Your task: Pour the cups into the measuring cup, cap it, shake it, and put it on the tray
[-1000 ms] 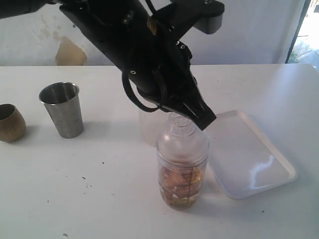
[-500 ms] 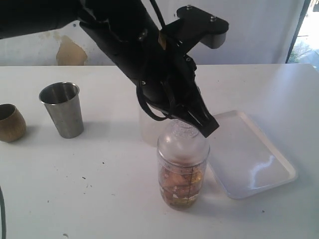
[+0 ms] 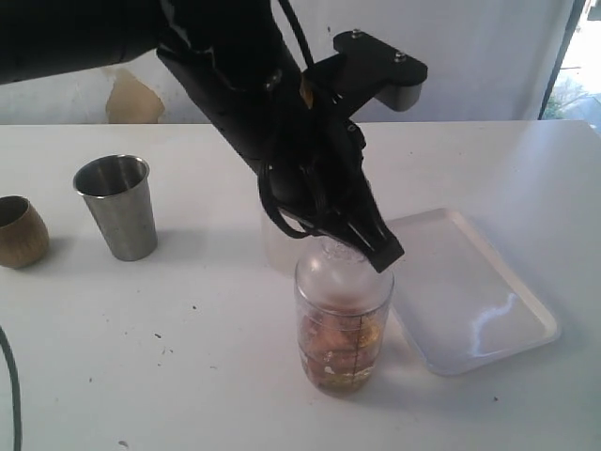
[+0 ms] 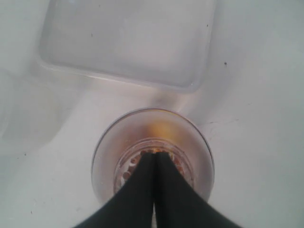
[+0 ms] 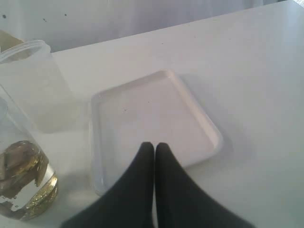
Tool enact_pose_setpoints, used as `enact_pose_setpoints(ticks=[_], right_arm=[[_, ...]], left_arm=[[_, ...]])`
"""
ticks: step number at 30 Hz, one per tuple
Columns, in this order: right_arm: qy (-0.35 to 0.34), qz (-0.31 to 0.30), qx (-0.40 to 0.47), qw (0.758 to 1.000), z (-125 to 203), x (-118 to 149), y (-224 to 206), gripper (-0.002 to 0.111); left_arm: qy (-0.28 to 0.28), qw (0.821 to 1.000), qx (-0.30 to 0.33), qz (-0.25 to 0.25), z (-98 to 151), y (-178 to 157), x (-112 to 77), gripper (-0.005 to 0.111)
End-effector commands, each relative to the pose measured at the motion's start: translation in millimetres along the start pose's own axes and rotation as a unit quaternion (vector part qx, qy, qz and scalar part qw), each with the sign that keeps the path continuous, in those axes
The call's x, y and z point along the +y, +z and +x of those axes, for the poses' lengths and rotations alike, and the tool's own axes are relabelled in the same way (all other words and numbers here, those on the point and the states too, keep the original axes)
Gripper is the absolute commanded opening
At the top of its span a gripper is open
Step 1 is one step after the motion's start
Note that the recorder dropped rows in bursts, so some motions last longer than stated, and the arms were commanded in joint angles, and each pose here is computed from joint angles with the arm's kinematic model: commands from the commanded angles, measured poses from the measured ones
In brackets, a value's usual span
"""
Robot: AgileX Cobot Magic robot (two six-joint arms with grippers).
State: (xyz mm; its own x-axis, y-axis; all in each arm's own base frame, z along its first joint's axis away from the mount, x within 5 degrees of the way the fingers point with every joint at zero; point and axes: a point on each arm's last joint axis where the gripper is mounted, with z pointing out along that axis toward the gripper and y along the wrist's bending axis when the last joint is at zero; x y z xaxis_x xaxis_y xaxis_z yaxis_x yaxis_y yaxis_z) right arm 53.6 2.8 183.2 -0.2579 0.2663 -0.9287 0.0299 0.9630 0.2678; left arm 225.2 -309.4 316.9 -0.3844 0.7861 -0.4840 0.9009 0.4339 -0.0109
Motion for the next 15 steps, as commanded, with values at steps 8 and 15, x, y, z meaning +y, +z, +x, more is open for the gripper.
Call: enact_pose_setpoints(ticks=[8, 15], right_arm=[[-0.002, 0.005, -0.003, 1.0, 0.8, -0.9, 0.1, 0.0], [-0.002, 0.005, -0.003, 1.0, 0.8, -0.9, 0.1, 0.0]], left_arm=[[-0.01, 0.998, 0.062, 0.022, 7.1, 31.0, -1.5, 0.0], [-0.008, 1.0, 0.013, 0.011, -0.2, 15.1, -1.6, 0.0]])
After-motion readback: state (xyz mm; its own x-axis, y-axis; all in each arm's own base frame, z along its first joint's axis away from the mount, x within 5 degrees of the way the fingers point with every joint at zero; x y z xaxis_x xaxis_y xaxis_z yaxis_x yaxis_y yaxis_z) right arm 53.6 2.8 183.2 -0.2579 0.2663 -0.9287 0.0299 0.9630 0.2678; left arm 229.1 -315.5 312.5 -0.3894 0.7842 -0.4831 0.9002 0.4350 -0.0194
